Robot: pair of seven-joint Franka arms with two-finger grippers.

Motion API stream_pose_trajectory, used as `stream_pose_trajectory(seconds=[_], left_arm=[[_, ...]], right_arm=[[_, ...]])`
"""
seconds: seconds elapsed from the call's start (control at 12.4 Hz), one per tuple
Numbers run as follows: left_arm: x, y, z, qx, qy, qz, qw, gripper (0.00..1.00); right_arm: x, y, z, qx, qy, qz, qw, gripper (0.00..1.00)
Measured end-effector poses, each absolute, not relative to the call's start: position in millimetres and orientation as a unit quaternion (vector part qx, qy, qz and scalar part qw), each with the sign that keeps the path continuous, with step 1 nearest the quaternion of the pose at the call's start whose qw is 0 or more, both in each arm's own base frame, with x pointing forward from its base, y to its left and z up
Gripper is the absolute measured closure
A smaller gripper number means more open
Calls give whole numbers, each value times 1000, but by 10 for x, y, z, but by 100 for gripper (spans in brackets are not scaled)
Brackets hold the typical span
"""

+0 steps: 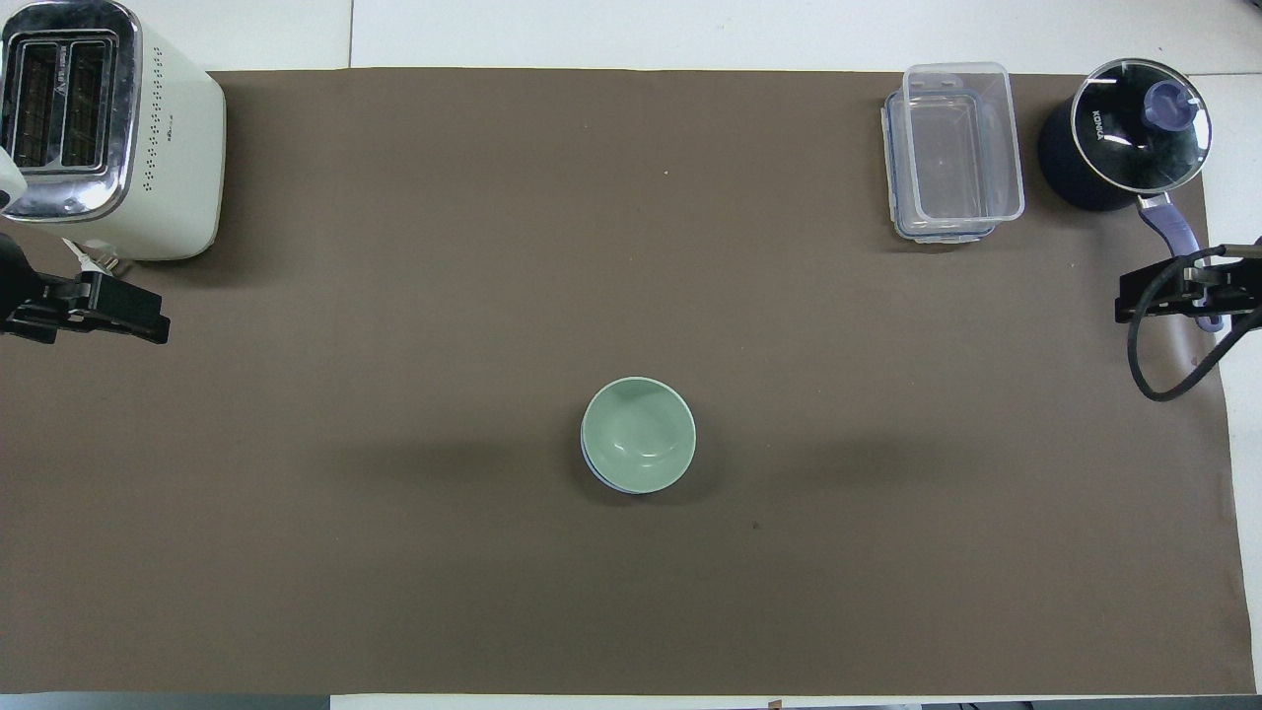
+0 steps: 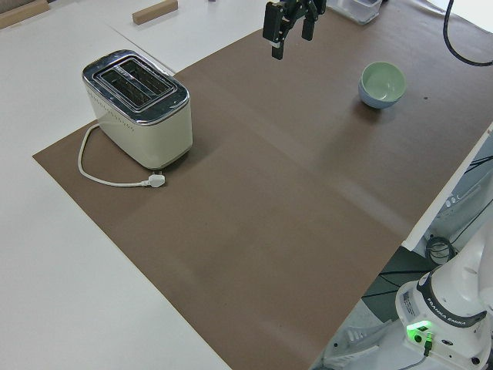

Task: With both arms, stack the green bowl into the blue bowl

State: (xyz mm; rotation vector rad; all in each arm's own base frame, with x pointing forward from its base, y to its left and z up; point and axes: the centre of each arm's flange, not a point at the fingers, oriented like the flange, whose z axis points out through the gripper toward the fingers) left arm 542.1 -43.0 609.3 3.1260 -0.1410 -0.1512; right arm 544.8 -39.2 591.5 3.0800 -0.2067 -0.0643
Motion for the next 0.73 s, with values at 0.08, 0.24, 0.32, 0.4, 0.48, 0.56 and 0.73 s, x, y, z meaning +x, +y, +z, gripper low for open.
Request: stream_pose_trajectory(seconds=[0.08,0.24,0.32,0.4,0.48,0.56,0.73], left_arm=[[5421,-430,6093,998,-45,-48,4,0],[5421,-430,6093,998,-45,-48,4,0],[5421,-430,6093,998,-45,-48,4,0],[5421,-430,6093,998,-45,-48,4,0],[5421,-430,6093,998,-45,-48,4,0],[5421,-430,6093,998,-45,-48,4,0],[5421,-430,6093,998,-45,-48,4,0]], right_arm=[[5449,-364,5916,997,-73,-21,22,0],[5449,-329,5920,997,-78,-20,13,0],[5448,-326,5923,997,-79,-20,12,0],[5447,-325,5925,997,-79,-20,12,0],[5446,-316,5927,997,-78,-19,11,0],[5447,-292,5929,997,-76,-19,11,0],[5446,-257,5934,997,-75,-19,11,0]])
